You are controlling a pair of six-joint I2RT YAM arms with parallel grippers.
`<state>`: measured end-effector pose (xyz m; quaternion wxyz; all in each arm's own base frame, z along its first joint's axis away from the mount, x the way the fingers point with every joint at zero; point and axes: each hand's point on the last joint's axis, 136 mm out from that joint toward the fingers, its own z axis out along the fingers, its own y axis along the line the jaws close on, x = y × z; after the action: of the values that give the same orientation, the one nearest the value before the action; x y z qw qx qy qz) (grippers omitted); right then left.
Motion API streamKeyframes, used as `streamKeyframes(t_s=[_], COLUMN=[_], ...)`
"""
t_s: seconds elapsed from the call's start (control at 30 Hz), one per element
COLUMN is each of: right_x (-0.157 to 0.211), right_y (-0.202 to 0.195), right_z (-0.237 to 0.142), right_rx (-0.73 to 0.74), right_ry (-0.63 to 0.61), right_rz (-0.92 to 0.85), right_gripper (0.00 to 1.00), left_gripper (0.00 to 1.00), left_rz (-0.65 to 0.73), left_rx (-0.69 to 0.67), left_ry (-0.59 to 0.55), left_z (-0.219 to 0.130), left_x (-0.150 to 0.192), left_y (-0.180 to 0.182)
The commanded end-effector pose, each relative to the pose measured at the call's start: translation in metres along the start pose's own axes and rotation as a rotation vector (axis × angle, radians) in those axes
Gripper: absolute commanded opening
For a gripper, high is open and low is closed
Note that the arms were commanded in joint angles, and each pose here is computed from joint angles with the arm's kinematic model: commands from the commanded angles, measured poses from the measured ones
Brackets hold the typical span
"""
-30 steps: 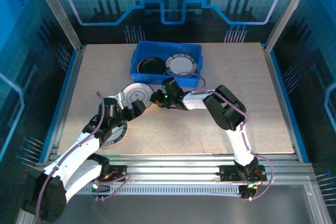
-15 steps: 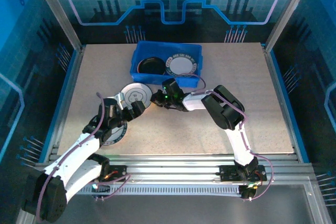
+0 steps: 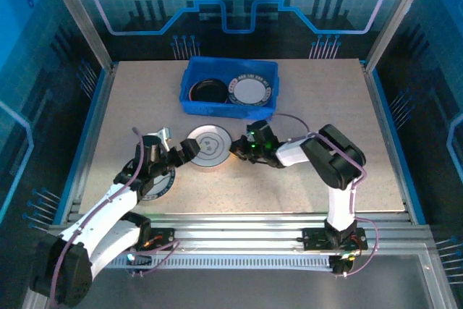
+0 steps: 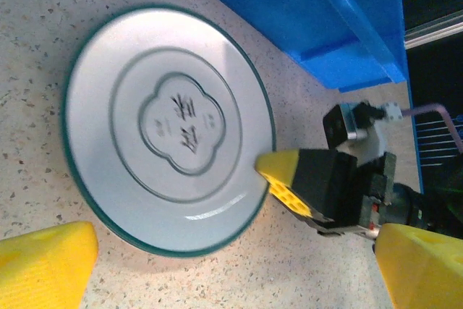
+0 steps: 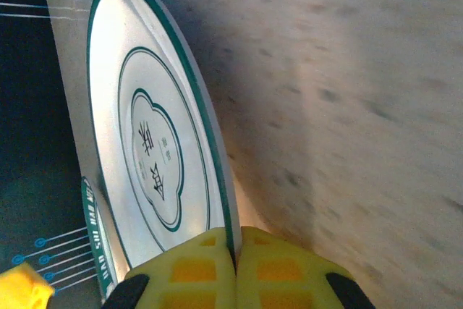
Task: Place the plates into the plastic bin on the countertop
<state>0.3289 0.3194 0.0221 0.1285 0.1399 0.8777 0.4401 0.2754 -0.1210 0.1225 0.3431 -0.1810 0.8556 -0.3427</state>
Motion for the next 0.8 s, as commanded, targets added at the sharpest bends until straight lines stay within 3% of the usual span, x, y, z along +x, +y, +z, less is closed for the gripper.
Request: streamKeyframes(t_s=[0.0, 0.3, 0.77], right_x=[0.007, 0.019, 0.018], right_y=[-0.005, 0.013, 0.058], right_z=[-0.020, -0.052, -0.072], right_rx=[-0.035, -0.124, -0.263], right_ry=[0.030, 0.055, 0.066], right_rz=[0.028, 0.044, 0.049], right_gripper=[0.00, 0.00, 0.00], left_gripper=[0.99, 0.96, 0.80], left_rz=[-0.003, -0.034, -0.055], left_rx=[0.024, 0.043, 0.044], left_ry=[-0.008, 0.017, 0.031], left_z=[0.004, 0.015, 0.023], left_x=[-0.001, 0.002, 0.005], left_y=[-0.001, 0.000, 0.003])
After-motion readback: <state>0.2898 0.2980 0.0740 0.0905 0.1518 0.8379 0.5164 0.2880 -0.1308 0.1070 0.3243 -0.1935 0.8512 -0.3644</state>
